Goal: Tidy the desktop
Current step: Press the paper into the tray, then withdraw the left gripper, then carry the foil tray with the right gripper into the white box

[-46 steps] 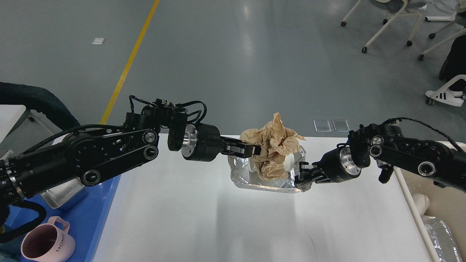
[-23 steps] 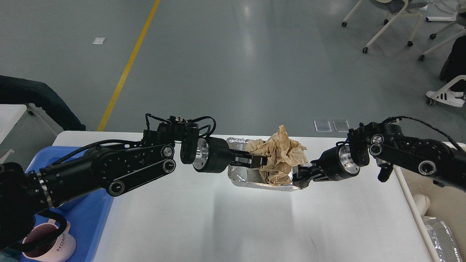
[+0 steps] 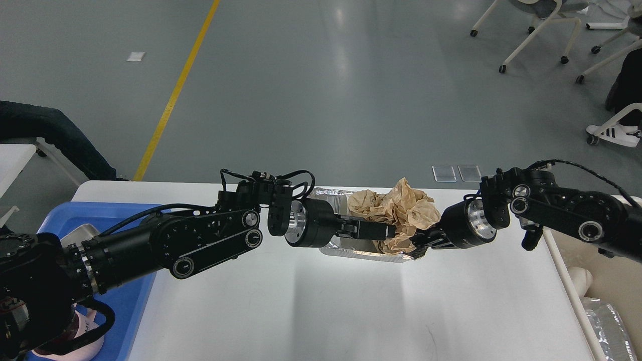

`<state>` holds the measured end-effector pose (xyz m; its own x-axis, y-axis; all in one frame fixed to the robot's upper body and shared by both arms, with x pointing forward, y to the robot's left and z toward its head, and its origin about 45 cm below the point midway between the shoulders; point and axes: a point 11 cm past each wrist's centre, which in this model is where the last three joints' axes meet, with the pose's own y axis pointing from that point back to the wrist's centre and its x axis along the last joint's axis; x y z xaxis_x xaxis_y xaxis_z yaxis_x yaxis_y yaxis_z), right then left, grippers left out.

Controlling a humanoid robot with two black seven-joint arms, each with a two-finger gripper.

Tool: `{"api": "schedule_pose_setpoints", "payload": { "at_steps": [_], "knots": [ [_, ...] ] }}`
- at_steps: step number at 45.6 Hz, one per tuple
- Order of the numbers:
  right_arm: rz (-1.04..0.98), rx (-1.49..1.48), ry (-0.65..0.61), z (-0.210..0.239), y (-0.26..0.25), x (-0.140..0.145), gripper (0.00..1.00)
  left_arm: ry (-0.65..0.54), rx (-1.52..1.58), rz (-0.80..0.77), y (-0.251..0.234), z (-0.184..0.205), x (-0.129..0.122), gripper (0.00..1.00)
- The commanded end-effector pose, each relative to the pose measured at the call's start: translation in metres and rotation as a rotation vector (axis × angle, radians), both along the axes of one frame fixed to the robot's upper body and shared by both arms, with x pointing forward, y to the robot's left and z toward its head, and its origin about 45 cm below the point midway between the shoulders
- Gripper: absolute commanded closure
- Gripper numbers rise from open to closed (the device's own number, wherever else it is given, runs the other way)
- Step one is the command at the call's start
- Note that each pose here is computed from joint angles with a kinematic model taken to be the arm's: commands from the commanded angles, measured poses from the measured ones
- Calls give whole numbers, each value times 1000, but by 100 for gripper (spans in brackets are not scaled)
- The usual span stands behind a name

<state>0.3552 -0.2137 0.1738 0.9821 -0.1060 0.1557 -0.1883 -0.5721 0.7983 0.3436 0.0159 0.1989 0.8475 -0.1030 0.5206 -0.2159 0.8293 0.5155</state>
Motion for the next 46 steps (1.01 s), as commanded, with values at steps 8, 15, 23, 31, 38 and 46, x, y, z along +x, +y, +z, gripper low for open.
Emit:
{"api": "schedule_pose_setpoints", "payload": {
  "at_steps": [8,15,23,31,38,46],
  "knots": [
    [-35,11,-11,4,-9,4,100,-33,22,30,46,18,12,3],
    [-44,12,-13,4,-12,4,100,-45,-5,115,95,45,27,3],
    [-50,12,-14,3,-13,4,100,-14,-103,335,169,78,53,3],
    [-67,16,-23,5,-16,7,100,62,-335,572,238,110,64,3],
    [-97,44,-35,6,-17,9,100,208,-688,793,286,114,63,3],
    [-203,83,-53,16,-46,15,100,392,-1100,988,328,93,51,3]
  ]
}}
